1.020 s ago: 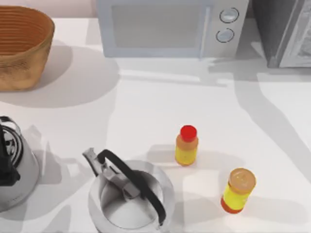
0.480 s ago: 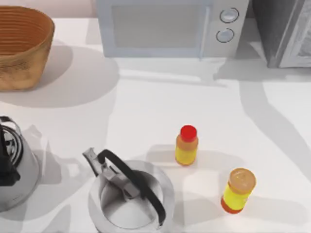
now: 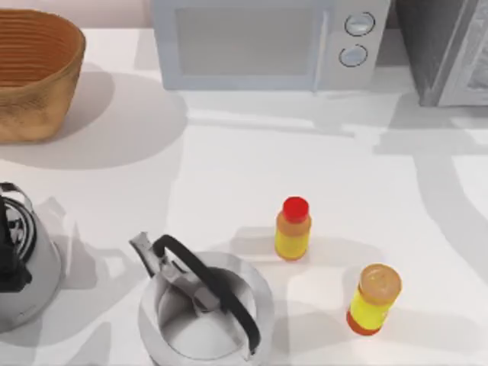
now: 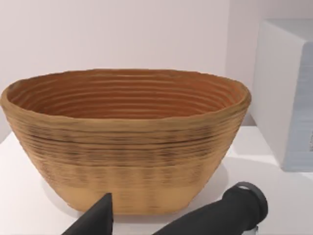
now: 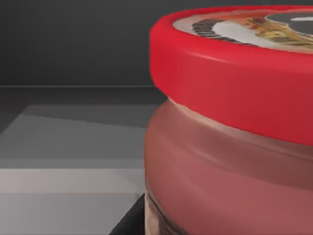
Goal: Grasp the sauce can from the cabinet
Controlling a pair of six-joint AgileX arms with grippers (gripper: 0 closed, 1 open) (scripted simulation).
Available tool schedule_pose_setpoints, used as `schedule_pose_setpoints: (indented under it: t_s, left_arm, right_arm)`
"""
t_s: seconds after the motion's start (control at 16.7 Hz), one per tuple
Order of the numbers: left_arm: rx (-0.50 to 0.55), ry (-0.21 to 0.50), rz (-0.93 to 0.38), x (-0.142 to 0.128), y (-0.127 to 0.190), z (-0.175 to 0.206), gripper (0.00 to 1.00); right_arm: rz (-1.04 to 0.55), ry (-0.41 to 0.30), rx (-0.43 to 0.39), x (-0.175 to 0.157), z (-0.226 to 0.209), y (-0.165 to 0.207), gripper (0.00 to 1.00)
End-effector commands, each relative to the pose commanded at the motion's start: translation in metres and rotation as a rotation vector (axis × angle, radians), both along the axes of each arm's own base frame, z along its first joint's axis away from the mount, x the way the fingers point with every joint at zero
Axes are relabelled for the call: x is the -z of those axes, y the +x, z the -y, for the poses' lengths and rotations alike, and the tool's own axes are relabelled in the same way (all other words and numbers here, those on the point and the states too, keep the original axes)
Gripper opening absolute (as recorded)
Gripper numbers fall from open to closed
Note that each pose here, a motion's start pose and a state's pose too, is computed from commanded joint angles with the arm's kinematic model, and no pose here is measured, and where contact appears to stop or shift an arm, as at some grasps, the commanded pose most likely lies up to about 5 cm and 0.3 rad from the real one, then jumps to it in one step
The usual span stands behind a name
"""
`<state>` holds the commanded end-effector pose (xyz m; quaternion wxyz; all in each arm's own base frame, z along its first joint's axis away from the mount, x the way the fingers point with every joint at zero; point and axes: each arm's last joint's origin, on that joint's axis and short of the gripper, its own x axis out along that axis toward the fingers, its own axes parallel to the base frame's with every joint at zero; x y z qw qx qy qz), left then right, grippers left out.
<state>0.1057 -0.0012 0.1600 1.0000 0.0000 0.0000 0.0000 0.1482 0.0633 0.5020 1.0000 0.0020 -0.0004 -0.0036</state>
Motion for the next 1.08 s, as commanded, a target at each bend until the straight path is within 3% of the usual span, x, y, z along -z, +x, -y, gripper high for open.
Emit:
schedule_pose_setpoints:
  t_s: [0.66, 0.84, 1.08]
  left_arm:
    - [0.000, 0.000, 0.000, 0.000, 0.000, 0.000, 1.00]
    - [0.000, 0.000, 0.000, 0.000, 0.000, 0.000, 1.00]
    - [0.000, 0.000, 0.000, 0.000, 0.000, 0.000, 1.00]
  right_arm:
    - [-0.097, -0.015, -0.003, 0.271, 0.055, -0.037, 0.00]
    - [-0.051, -0.006, -0.005, 0.317, 0.061, -0.042, 0.00]
    - [-0.002, -0.004, -0.007, 0.342, 0.064, -0.042, 0.00]
